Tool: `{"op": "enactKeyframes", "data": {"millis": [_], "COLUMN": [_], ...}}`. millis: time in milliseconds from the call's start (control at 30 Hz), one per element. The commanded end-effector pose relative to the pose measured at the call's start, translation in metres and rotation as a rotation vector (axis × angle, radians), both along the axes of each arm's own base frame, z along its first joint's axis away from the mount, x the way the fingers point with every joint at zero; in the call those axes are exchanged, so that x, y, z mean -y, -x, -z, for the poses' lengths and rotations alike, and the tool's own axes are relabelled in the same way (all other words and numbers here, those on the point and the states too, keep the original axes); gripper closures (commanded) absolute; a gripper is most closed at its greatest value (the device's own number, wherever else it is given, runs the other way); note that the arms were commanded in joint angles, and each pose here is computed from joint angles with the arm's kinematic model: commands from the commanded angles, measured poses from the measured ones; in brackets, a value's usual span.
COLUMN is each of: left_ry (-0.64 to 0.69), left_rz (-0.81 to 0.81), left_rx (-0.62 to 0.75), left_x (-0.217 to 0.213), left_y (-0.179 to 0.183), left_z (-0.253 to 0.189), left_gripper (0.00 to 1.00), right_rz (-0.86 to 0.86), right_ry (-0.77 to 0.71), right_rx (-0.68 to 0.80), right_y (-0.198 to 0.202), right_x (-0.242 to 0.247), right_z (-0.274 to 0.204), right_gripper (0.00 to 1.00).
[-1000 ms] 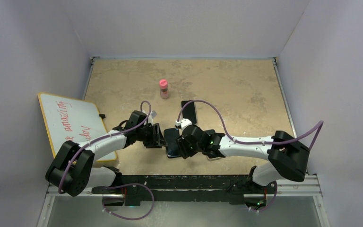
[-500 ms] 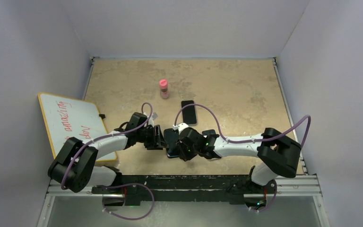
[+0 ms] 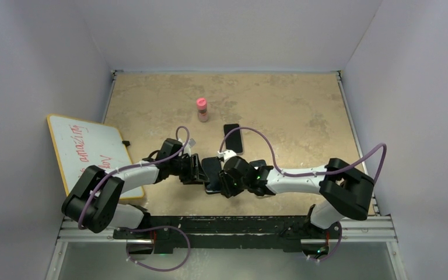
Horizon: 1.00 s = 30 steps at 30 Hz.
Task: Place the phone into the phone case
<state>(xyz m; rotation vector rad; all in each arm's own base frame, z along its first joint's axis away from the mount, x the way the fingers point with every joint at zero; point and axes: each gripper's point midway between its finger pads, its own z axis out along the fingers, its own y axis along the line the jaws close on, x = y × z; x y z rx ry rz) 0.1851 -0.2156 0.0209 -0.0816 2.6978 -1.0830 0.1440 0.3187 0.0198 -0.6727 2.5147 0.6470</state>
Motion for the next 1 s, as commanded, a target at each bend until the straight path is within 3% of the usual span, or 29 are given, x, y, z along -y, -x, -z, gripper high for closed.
{"op": "enactKeyframes", "data": {"millis": [0,367,700,967], "left_ry": [-0.071,-0.075,-0.076,-0.086], "left_rz": [-0.019,-0.022,-0.027,-0.033], "left_rx": [-0.002,-0.002,-0.007,-0.008], "left_x": [-0.012,-0.012,-0.012,-0.014], "left_y": [0.002,0.001,0.001,0.0], "left_z": [0.015,0.015,0.013,0.013], "left_gripper": [0.6,0.61,0.61,0.63], "right_rz": [0.037,0.056,0.097,0.152], "right_ry": [-0.047,-0.029,0.11,0.141], "right_rx": [0.029,0.01,-0.073,-0.087], "right_y": [-0.008,-0.013,-0.002,-0.003], "right_x": [0.002,0.006,0.03,0.037], "right_z": [-0.016,-0.005,0.045,0.045], "right_gripper": [0.63,0.74,0.81,0.82]}}
